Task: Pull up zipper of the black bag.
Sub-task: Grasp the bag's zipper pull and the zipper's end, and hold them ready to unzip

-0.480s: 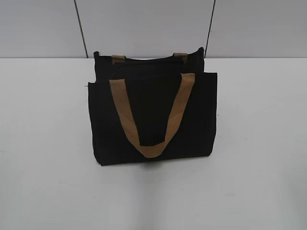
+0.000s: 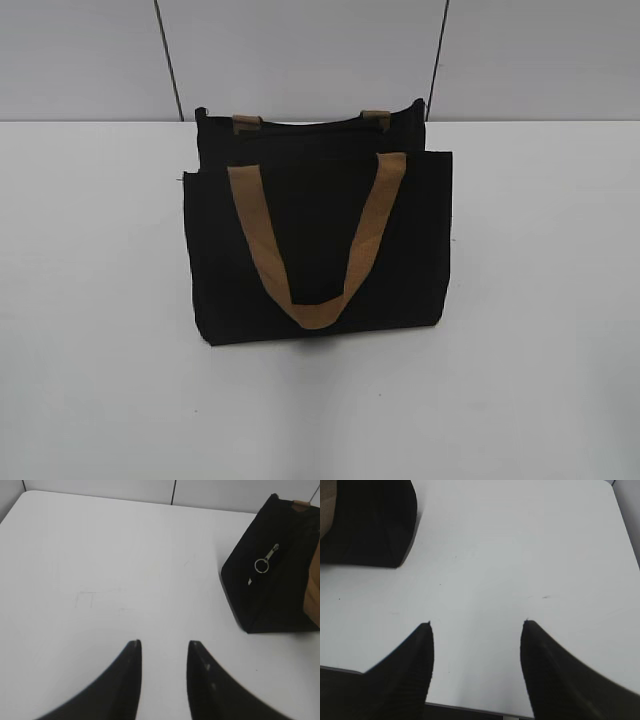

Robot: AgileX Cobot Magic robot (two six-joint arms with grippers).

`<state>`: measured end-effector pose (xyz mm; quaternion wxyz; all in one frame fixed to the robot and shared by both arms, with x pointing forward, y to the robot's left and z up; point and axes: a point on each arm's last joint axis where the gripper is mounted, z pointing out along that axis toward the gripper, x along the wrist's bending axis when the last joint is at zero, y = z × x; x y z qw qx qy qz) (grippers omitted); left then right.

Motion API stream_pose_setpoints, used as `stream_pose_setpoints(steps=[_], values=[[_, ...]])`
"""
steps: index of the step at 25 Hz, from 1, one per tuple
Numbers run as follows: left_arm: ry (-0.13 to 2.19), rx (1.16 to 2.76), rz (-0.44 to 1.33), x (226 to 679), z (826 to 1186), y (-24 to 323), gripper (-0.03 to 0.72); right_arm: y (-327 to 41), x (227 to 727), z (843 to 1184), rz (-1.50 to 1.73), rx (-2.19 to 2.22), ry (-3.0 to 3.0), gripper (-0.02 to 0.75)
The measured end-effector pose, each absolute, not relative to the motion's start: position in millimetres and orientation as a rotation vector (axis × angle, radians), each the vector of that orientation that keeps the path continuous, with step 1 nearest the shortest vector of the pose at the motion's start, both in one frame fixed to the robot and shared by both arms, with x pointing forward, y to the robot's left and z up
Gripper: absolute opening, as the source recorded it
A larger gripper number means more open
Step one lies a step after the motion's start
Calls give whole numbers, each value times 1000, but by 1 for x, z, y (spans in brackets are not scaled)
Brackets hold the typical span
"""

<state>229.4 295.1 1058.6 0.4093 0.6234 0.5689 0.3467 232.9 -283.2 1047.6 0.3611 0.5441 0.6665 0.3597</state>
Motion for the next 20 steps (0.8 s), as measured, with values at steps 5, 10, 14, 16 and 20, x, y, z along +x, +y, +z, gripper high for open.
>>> stream_pose_setpoints(steps=[5, 10, 14, 16, 20], values=[[1433, 1570, 873, 229, 1059, 295, 236, -283, 233, 1048, 927, 1402, 1717, 434], [1433, 1570, 873, 229, 1059, 295, 236, -283, 233, 1048, 927, 1402, 1717, 434], [1433, 1570, 873, 229, 1059, 295, 236, -283, 233, 1048, 927, 1402, 1717, 434], [1433, 1570, 872, 229, 1059, 295, 236, -283, 233, 1048, 927, 1402, 1717, 434], [1433, 1570, 872, 229, 1059, 295, 237, -283, 233, 1048, 927, 1402, 1717, 434]])
